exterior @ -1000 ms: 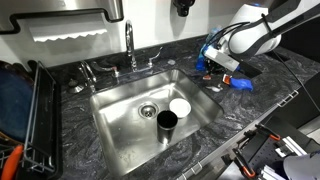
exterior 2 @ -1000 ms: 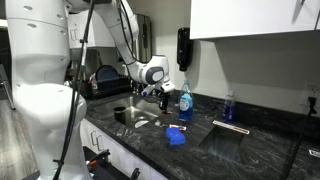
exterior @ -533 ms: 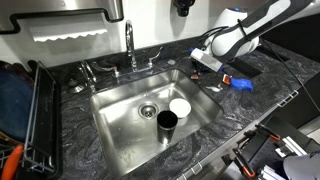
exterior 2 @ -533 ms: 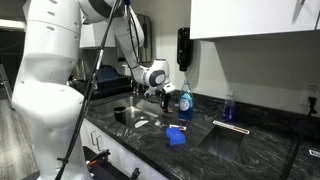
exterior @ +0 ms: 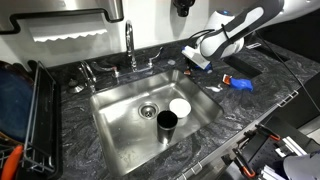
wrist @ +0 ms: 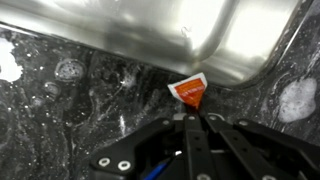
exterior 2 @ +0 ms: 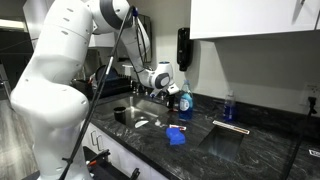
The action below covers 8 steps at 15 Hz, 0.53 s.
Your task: Move the orange sachet backwards
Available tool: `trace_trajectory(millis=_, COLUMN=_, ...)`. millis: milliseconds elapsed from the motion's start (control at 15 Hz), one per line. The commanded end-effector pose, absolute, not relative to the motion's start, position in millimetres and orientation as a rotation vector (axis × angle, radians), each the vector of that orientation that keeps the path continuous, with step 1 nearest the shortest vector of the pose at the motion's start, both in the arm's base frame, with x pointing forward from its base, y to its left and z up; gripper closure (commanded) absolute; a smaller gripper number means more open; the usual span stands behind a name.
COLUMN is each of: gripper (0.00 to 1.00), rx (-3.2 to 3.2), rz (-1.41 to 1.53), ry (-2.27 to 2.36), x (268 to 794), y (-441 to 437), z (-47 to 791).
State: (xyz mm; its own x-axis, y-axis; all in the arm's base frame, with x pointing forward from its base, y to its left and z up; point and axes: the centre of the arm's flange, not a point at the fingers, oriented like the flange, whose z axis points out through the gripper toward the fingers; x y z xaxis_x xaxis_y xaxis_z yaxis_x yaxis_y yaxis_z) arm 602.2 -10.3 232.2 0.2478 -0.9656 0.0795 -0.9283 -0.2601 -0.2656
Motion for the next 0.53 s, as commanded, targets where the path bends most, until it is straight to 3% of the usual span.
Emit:
trace_trajectory(millis=0, gripper=1.00, rx=-2.255, rz=-0.383, ry=1.898, x=627, y=-12, z=223)
trace_trajectory(millis=400, gripper=1.00, rx=-2.054, rz=-0.350, ry=2.103, x=641, y=-18, z=219)
trace_trajectory(millis=467, gripper=0.73, rx=-2.040, rz=-0.329, ry=2.121, x=640, y=-19, z=221)
